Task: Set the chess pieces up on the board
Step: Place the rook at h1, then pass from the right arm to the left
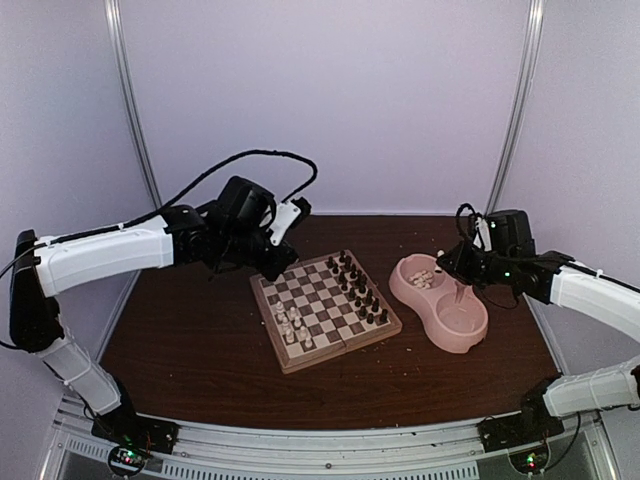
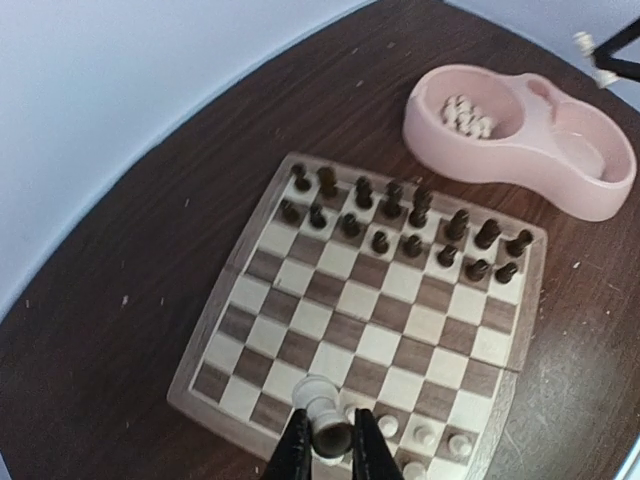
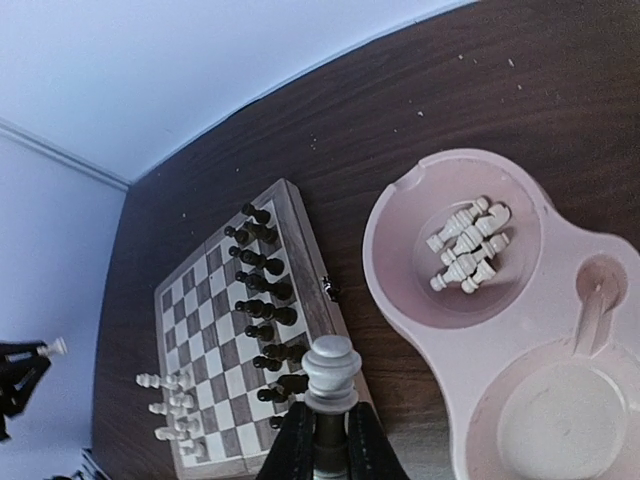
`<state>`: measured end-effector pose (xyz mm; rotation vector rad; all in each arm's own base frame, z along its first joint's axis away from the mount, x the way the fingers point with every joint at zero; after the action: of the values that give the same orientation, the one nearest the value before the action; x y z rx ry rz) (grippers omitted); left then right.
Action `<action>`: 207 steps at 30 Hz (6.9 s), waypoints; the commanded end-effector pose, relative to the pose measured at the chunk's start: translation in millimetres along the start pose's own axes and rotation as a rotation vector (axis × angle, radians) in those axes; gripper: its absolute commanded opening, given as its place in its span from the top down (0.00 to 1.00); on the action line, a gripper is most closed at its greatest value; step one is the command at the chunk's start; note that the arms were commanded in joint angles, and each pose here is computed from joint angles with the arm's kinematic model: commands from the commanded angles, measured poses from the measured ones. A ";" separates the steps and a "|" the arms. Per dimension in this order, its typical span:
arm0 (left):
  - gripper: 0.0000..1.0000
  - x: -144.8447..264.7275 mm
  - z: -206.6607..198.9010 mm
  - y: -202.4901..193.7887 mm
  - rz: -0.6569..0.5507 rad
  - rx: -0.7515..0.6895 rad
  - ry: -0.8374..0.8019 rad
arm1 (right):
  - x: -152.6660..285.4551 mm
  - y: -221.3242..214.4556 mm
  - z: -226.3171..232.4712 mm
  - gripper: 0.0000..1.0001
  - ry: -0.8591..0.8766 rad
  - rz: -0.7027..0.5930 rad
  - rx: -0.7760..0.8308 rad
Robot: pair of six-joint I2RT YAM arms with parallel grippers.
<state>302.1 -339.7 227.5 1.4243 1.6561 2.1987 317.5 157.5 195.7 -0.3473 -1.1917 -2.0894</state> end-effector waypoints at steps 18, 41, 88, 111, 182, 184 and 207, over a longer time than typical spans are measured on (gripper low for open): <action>1.00 -45.7 40.2 -44.2 0.344 0.279 -0.036 | -20.1 15.5 -25.8 1.00 -0.102 -0.089 0.398; 1.00 -83.9 44.8 -73.2 0.460 0.275 0.006 | -58.8 -4.4 -32.7 0.98 0.001 -0.099 0.486; 1.00 30.9 -63.6 -111.6 0.231 0.214 -0.082 | -53.9 -10.9 -26.9 0.98 0.078 -0.170 0.514; 0.97 -28.9 -67.4 -155.1 0.247 0.400 0.019 | -52.2 -11.5 -27.9 0.99 0.075 -0.173 0.512; 0.03 73.8 -84.8 -94.1 0.216 0.489 -0.245 | -17.5 -27.4 59.4 0.99 0.557 -0.173 0.612; 0.02 75.8 -81.9 -90.5 0.208 0.499 -0.235 | -14.0 -30.6 68.9 0.99 0.580 -0.165 0.635; 0.31 41.4 -128.2 25.1 0.245 0.739 -0.653 | 7.5 -98.2 153.5 0.96 0.729 -0.020 0.930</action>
<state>202.0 -410.2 267.4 2.1669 2.1750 1.1177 230.1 308.4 213.8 0.7606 -1.4460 -1.3022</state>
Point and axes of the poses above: each gripper's point midway between its finger pads, its own x axis back along the fingers, its own z axis along the line the jaws close on, y = z × x, the point moved 1 cm from there along x, back along the fingers, and after that the axes turned 7 degrees about x, right-handed, at the moved point
